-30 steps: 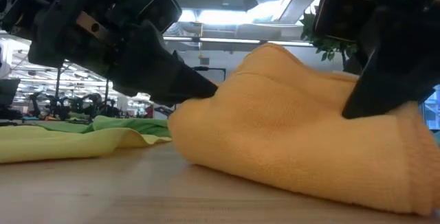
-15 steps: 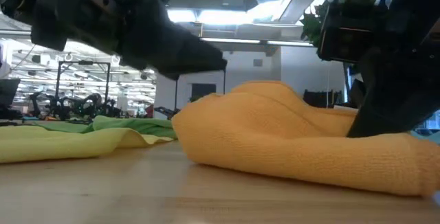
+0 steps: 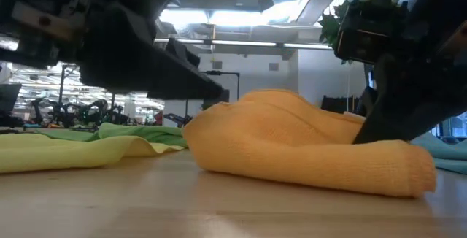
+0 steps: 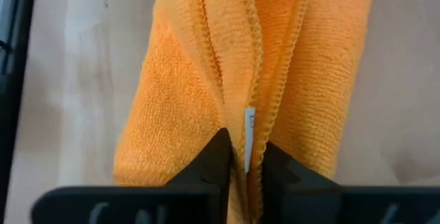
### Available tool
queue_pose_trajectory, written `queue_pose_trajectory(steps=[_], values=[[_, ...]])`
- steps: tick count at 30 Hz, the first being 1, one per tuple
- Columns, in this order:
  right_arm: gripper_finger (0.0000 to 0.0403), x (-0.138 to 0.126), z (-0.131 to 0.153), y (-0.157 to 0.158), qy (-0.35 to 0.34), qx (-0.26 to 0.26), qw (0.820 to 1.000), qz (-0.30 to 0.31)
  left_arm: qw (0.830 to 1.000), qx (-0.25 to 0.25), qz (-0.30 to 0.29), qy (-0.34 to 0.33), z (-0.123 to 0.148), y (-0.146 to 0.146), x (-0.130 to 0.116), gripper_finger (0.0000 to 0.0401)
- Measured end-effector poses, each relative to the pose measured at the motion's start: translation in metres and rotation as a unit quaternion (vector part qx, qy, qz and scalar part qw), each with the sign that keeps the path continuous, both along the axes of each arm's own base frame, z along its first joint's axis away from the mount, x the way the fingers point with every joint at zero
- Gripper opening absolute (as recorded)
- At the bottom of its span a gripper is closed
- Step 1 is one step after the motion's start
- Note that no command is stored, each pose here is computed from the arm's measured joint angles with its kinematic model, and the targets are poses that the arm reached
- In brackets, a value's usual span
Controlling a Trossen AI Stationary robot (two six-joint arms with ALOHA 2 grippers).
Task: Fold microfiber towels
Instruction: Fold the orange microfiber cloth
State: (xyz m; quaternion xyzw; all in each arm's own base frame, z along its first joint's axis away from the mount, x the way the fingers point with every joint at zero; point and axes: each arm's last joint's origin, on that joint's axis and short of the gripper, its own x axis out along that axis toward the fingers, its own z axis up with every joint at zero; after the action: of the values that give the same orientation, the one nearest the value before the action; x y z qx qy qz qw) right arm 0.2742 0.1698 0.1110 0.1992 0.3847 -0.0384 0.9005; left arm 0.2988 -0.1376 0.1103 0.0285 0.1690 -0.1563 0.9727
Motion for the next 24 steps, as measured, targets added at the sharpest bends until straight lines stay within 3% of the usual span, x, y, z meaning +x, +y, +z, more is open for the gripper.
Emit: queue_pose_trajectory(steps=[12, 24], values=[[0.0091, -0.002, -0.002, -0.002, 0.007, -0.073, 0.995, 0.063, 0.994, 0.036, 0.101, 0.0, -0.014, 0.015, 0.019, 0.0108], [0.0209, 0.001, 0.006, 0.002, 0.047, -0.129, 0.986, 0.095, 0.992, 0.036, 0.123, 0.017, -0.017, 0.026, 0.022, 0.0108]])
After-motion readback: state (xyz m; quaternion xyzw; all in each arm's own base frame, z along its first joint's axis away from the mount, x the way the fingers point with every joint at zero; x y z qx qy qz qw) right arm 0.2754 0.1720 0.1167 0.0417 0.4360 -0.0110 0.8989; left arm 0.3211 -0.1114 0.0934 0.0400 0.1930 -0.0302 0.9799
